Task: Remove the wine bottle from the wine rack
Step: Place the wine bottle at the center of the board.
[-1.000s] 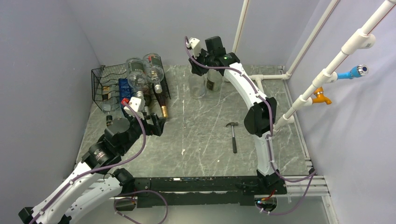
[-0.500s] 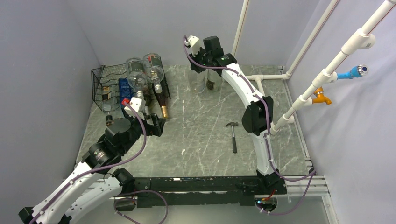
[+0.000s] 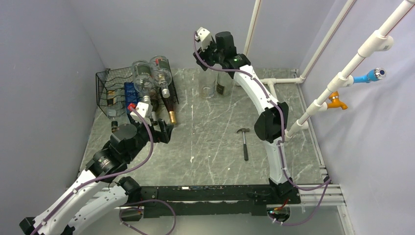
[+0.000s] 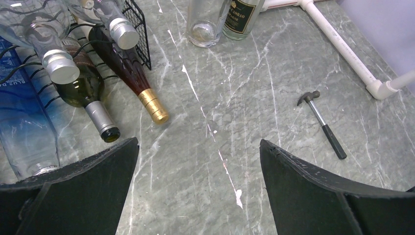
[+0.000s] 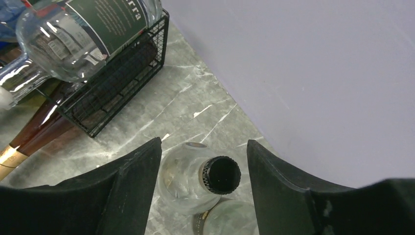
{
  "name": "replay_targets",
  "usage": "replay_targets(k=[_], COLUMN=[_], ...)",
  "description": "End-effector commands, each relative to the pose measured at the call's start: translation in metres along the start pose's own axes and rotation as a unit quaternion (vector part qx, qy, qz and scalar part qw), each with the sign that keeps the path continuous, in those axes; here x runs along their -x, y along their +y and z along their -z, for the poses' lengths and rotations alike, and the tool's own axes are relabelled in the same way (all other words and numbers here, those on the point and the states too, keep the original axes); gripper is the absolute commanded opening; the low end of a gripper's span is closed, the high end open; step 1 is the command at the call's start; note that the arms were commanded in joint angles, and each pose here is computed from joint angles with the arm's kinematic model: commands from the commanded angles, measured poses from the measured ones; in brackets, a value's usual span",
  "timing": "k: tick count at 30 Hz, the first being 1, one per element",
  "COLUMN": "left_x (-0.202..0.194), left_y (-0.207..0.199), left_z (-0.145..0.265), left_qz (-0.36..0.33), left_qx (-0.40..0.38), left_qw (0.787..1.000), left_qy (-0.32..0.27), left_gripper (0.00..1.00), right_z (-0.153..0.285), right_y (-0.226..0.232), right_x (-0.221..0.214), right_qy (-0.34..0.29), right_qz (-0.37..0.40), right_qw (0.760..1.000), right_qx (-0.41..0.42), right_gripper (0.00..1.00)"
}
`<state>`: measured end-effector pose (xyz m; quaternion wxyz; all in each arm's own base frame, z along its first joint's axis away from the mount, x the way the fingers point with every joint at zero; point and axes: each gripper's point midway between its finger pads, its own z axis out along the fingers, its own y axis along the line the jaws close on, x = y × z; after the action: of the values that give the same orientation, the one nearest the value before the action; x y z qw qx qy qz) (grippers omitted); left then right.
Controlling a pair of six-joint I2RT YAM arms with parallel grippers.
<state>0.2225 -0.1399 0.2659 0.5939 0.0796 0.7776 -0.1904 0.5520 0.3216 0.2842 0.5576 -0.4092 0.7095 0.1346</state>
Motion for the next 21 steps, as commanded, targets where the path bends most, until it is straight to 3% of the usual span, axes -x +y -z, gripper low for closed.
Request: replay_targets(k=[1, 11, 21], left_x=[0.02, 0.018, 0.015], left_y=[-0.005, -0.016, -0.017], left_z=[0.006, 0.007, 0.009], left_qz=[0.009, 0.013, 0.02], left_qx=[-0.012, -0.042, -0.047], left_qw=[1.0, 0.999, 0.999], left_qy=[-0.026, -0.017, -0.015], left_gripper=[0.99, 0.99, 1.0], right_z=[0.044, 0.112, 0.176], right_y=[-0.009, 0.021, 0.08], right_x=[0.079, 0.13, 0.125], right_qy=[-0.085, -0.128, -0.126], right_qz=[0.033, 0.077, 0.077], right_qw=[0.996, 0.987, 0.972], right_qx=[-0.016, 0.058, 0.183], right_gripper=[0.7, 0.93, 0.97])
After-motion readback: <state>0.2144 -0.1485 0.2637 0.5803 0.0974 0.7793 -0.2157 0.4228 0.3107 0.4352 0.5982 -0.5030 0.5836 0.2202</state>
